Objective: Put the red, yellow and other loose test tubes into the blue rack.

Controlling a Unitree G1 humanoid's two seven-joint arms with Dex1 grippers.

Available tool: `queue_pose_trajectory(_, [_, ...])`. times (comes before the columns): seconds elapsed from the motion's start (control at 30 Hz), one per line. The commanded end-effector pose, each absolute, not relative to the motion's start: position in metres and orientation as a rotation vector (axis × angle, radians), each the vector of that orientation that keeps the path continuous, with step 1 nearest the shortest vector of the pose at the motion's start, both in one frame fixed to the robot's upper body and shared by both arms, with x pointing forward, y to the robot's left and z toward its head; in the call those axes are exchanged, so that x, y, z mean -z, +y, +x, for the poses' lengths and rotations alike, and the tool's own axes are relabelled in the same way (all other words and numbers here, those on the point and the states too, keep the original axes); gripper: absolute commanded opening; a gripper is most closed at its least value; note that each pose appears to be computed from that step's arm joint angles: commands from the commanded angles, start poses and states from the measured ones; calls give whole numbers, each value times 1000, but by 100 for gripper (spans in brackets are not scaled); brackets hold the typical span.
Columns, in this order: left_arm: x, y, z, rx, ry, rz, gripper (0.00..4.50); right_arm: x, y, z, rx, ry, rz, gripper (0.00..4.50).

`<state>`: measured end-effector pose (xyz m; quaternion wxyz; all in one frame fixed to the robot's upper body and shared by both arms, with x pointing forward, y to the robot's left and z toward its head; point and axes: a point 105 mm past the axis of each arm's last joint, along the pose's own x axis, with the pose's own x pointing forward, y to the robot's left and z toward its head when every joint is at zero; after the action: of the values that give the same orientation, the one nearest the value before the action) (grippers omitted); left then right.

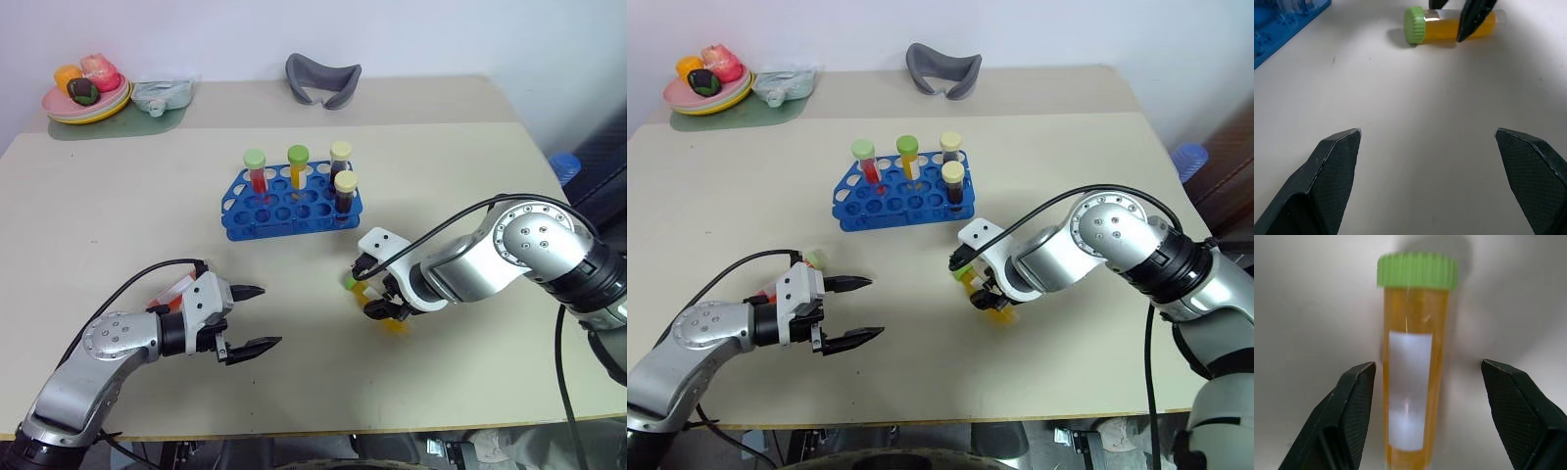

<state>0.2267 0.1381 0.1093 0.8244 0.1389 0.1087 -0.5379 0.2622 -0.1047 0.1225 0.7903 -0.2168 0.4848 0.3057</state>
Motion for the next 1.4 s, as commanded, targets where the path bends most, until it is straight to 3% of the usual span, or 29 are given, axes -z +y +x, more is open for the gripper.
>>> queue_pose_trajectory(0.03, [-112,133,225,1166,206,300,450,-120,-106,258,-652,1043,-462,345])
queue_pose_trajectory(0.2, [-112,131,226,1173,202,298,450,-117,-104,259,-641,1041,-457,345])
queue_pose_trajectory(0.3, [-112,130,226,1174,202,298,450,-117,-103,259,-641,1040,-455,260])
queue_pose_trajectory(0.4, [-112,130,227,1172,201,296,450,-120,-101,261,-643,1028,-451,112])
queue_pose_trajectory(0.43, [-112,130,227,1172,200,296,450,-121,-100,262,-645,1021,-449,81])
queue_pose_trajectory(0.6, [-113,132,228,1158,198,295,450,-141,-91,273,-655,941,-405,81])
queue_pose_trajectory(0.73, [-117,146,236,1065,174,281,450,-186,-66,286,-720,705,-314,81])
queue_pose_trajectory(0.77, [-120,150,239,1031,156,268,450,-197,-61,290,-737,619,-302,81])
queue_pose_trajectory(0.9, [-136,176,259,804,44,212,450,-266,-41,309,-770,10,-192,81])
queue_pose_trajectory(1.13, [-139,183,264,700,-28,127,450,-261,-6,316,-857,-358,-170,81])
queue_pose_trajectory(1.4, [-153,191,271,592,-183,98,450,-223,6,347,-743,-455,-137,81])
